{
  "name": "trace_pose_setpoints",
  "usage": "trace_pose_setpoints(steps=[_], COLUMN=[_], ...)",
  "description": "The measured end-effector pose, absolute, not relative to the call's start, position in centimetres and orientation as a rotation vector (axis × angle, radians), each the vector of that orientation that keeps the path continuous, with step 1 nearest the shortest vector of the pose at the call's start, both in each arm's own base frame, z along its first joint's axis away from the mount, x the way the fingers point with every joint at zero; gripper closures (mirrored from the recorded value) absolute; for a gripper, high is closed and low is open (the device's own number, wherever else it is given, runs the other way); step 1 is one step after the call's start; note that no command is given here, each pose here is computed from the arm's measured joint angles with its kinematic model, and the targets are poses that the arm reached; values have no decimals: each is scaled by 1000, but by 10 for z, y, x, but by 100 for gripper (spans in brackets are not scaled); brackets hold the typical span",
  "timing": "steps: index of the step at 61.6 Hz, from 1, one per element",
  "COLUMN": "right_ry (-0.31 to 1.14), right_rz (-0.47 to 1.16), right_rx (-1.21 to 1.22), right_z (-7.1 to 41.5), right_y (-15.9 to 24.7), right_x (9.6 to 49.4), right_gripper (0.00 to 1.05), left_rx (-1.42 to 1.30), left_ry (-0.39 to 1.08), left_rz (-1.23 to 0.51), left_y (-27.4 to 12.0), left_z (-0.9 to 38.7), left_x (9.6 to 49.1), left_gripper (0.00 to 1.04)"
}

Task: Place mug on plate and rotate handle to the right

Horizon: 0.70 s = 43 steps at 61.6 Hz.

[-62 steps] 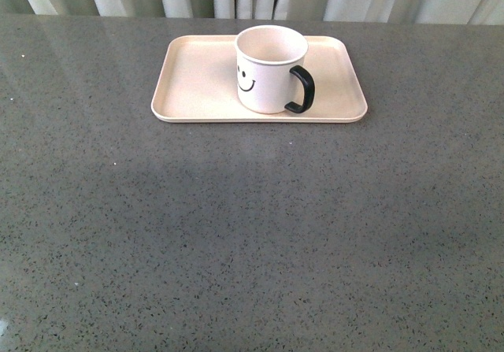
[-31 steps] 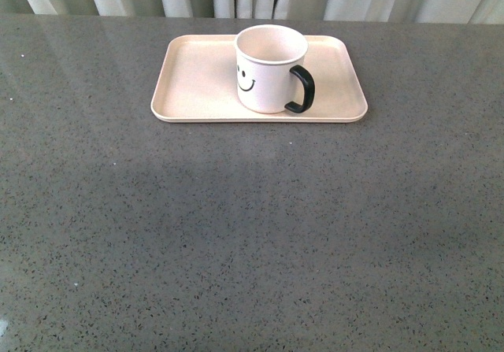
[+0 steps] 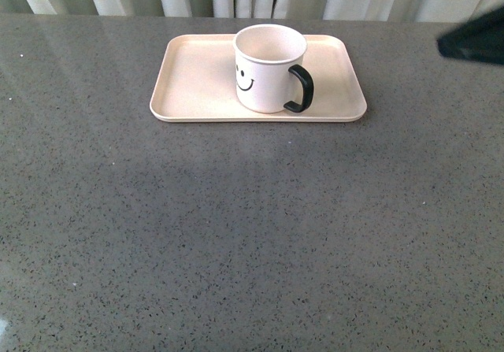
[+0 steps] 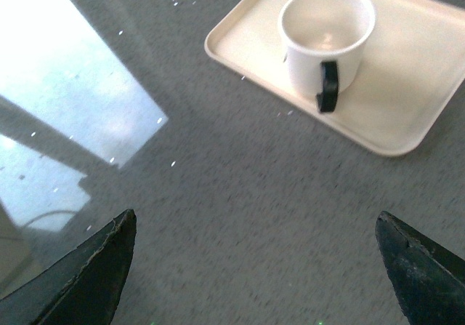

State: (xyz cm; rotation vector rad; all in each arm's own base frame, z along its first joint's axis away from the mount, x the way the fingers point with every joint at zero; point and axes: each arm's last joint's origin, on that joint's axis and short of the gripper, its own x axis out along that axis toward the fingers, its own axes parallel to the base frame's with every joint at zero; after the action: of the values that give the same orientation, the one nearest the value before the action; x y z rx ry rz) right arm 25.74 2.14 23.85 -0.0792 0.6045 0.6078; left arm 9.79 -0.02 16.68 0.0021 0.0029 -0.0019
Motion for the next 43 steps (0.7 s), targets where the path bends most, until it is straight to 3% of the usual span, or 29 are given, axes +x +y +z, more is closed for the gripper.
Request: trace_pose_setpoints(steps=[16, 43], right_ry=[612, 750], right_rz=[550, 380], right_rx=[-145, -161], right_z=[238, 204], right_y=[65, 115], right_x=[333, 416], right_gripper=[9, 9], left_rx=[2, 2], left_ry=[3, 3], left_rz=[-2, -2], left_y=[0, 0], left_z=[167, 167], left_x=[98, 98], left_gripper=[9, 9])
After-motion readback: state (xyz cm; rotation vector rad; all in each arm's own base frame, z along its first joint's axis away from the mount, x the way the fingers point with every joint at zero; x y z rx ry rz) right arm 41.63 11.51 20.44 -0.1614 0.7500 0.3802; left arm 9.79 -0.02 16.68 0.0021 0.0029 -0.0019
